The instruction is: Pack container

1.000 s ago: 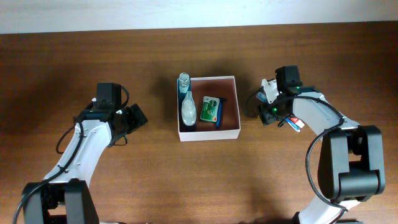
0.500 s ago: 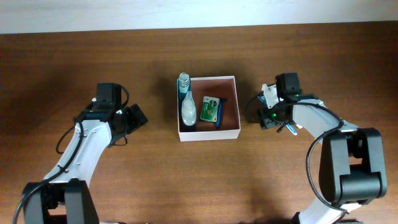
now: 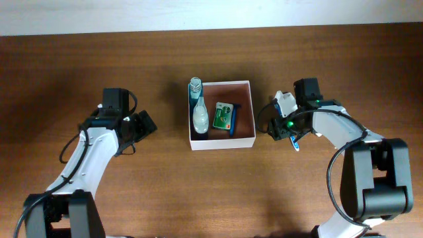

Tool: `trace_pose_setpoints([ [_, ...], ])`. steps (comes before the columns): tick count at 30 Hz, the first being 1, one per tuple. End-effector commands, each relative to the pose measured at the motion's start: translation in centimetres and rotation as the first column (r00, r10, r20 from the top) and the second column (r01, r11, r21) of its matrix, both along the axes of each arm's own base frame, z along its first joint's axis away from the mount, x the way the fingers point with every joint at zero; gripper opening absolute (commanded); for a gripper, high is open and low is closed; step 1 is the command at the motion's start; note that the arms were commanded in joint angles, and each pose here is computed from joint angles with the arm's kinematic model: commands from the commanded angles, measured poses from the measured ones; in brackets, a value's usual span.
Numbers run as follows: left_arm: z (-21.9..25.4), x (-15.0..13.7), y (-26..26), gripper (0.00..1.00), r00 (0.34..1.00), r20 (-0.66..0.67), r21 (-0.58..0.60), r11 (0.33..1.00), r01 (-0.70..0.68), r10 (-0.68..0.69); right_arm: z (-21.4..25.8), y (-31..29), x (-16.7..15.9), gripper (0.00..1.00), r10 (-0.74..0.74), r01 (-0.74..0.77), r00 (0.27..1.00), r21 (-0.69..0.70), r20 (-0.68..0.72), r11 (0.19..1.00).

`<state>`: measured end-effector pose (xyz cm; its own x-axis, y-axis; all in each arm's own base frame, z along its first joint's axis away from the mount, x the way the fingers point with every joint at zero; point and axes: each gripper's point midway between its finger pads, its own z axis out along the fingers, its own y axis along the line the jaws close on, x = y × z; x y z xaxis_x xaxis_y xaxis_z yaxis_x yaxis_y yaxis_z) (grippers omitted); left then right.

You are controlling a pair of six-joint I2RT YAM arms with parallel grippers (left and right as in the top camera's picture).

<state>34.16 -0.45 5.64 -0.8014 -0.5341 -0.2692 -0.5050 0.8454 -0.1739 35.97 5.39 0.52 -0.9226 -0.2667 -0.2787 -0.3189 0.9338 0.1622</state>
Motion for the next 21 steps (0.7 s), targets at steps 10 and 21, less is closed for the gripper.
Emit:
trace_pose_setpoints([
  [10, -0.2, -0.1, 0.2, 1.0, 1.0, -0.007, 0.008, 1.0, 0.002, -0.001, -2.1, 0.7, -1.9, 0.99, -0.025, 0.029, 0.996, 0.049, -0.084, 0.998],
  [21, -0.2, -0.1, 0.2, 1.0, 1.0, -0.007, 0.008, 1.0, 0.002, -0.001, -2.3, -0.5, -0.9, 0.99, -0.049, 0.049, 0.998, -0.014, -0.045, 0.999],
])
